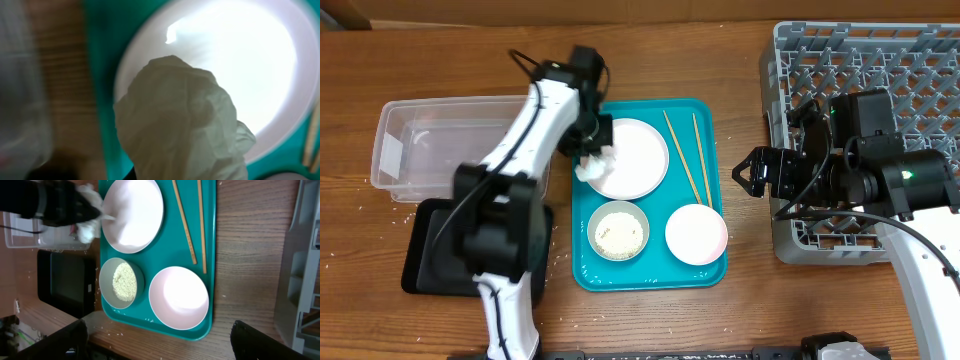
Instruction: Sort waste into correct bins and load items into the dishwasher
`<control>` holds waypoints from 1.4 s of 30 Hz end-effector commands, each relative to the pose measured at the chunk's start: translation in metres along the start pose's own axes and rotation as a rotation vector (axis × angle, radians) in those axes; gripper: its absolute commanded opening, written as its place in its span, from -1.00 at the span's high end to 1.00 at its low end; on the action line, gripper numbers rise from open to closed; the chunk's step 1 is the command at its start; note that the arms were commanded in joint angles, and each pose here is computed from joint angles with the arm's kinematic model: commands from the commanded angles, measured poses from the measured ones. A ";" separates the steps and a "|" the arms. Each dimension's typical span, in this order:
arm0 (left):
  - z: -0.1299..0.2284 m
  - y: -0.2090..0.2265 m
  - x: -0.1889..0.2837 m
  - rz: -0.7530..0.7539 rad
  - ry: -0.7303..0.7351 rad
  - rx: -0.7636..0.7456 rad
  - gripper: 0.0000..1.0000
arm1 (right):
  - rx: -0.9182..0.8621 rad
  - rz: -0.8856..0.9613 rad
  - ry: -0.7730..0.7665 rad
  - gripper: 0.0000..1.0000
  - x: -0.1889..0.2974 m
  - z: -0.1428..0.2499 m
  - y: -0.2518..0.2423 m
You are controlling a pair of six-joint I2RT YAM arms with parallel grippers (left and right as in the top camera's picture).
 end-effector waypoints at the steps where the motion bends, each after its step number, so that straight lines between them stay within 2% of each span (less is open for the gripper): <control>1: -0.010 0.057 0.101 -0.089 -0.252 0.179 0.92 | 0.001 0.003 -0.001 -0.86 -0.001 -0.001 0.000; 3: -0.005 0.090 0.118 -0.148 -0.285 0.260 0.92 | 0.001 0.003 -0.002 -0.86 -0.001 -0.001 0.000; 6: 0.000 0.129 0.119 -0.188 -0.272 0.348 0.89 | 0.001 0.003 -0.002 -0.86 -0.001 -0.001 0.000; 8: 0.003 0.145 0.108 -0.192 -0.240 0.389 0.74 | 0.001 0.003 -0.002 -0.86 -0.001 -0.001 0.001; 10: 0.007 0.162 0.088 -0.192 -0.181 0.417 -0.11 | 0.001 0.003 -0.002 -0.86 -0.001 -0.001 0.001; 11: 0.006 0.163 0.085 -0.183 -0.171 0.405 -0.31 | 0.001 0.003 -0.001 -0.86 -0.001 -0.001 0.000; 13: 0.009 0.162 0.085 -0.173 -0.154 0.373 -0.92 | 0.000 0.004 0.001 -0.85 -0.001 0.000 0.000; 14: 0.012 0.161 0.090 -0.173 -0.149 0.372 -0.98 | -0.001 0.006 0.004 -0.86 -0.001 0.001 0.000; 17: 0.024 0.144 0.115 -0.136 -0.151 0.371 -0.96 | -0.006 0.010 0.014 -0.85 -0.001 0.003 -0.001; 20: 0.037 0.115 0.134 -0.052 -0.160 0.328 -0.81 | -0.005 0.011 0.017 -0.85 -0.001 0.003 -0.001; 26: 0.072 0.049 0.149 -0.088 -0.113 0.200 -0.72 | -0.010 0.050 -0.004 -0.84 -0.001 0.000 -0.007; 31: 0.093 -0.023 0.109 -0.088 -0.047 0.089 -0.67 | -0.151 0.181 -0.082 -0.90 0.004 -0.011 -0.030; 33: 0.105 -0.053 0.082 -0.084 -0.039 0.070 -0.54 | -0.163 0.181 -0.085 -0.93 0.005 -0.011 -0.031; 37: 0.119 -0.075 0.034 -0.129 -0.077 0.123 -0.19 | -0.163 0.182 -0.083 -0.93 0.005 -0.011 -0.032; 42: 0.134 -0.086 -0.015 -0.114 -0.095 0.182 -0.23 | -0.163 0.181 -0.083 -0.94 0.005 -0.011 -0.031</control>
Point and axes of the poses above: each gripper's point midway between its finger pads, its own x axis back along the fingers, its own y axis along the line the jaws close on, z = x × y, the point moved 3 cm from there along x, back along the fingers, and after that the axes turned 7 degrees about -x, right-handed, at the moved point
